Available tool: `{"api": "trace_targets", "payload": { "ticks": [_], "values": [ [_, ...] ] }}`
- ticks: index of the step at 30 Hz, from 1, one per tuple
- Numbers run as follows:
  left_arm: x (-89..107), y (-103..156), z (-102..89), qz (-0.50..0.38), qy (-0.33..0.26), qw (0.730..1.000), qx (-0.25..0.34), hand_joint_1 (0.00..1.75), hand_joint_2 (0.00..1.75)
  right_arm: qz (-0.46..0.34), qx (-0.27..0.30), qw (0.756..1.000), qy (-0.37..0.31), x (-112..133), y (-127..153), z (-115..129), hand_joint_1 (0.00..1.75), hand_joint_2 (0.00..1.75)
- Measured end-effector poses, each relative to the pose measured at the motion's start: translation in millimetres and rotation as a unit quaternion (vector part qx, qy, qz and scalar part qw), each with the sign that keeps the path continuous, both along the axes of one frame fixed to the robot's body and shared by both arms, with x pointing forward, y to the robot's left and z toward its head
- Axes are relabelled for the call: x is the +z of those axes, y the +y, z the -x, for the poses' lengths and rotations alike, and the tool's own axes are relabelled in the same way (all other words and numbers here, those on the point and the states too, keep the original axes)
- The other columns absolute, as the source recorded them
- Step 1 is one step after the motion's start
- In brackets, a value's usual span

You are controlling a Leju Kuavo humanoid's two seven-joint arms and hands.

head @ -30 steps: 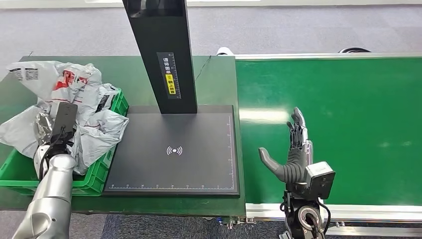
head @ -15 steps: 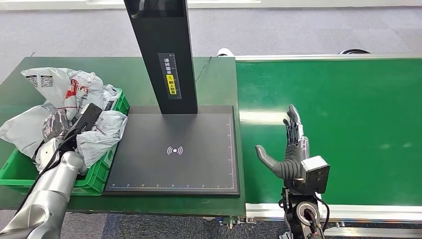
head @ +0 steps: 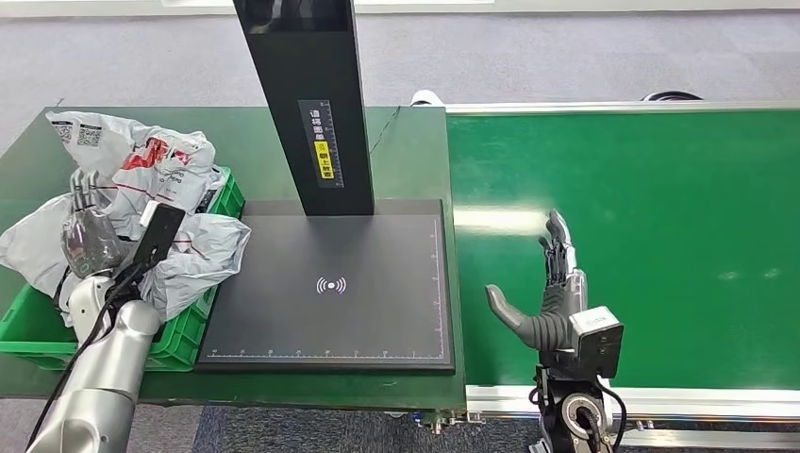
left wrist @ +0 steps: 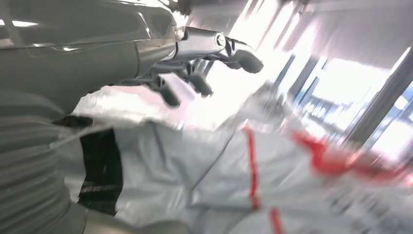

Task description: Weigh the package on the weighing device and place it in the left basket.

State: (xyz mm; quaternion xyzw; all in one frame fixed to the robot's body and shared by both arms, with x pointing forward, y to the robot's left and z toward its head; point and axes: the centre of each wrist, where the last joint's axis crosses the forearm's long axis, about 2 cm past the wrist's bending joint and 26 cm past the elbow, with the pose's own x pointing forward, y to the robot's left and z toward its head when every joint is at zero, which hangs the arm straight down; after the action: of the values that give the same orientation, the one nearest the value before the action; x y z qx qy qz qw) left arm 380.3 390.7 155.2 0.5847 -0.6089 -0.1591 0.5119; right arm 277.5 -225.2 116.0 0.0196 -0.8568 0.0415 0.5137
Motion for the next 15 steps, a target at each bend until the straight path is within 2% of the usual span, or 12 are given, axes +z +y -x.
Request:
{"api": "trace_targets", "payload": {
  "ticks": [7, 11, 15],
  "values": [
    [13.3, -8, 8.0, -0.032, -0.081, 0.996, -0.002, 0.0, 1.75, 0.0, -0.006, 1.0, 0.001, -1, 0, 2, 0.0, 1.75],
    [22.0, -10, 13.4, -0.063, -0.121, 0.99, -0.024, 0.0, 1.75, -0.002, -0.006, 1.0, 0.001, -2, 0, 3, 0.0, 1.75],
    [32.8, -10, 21.3, -0.069, -0.206, 0.974, -0.066, 0.0, 1.75, -0.006, -0.006, 1.0, -0.002, -2, 0, 3, 0.0, 1.75]
  ]
}}
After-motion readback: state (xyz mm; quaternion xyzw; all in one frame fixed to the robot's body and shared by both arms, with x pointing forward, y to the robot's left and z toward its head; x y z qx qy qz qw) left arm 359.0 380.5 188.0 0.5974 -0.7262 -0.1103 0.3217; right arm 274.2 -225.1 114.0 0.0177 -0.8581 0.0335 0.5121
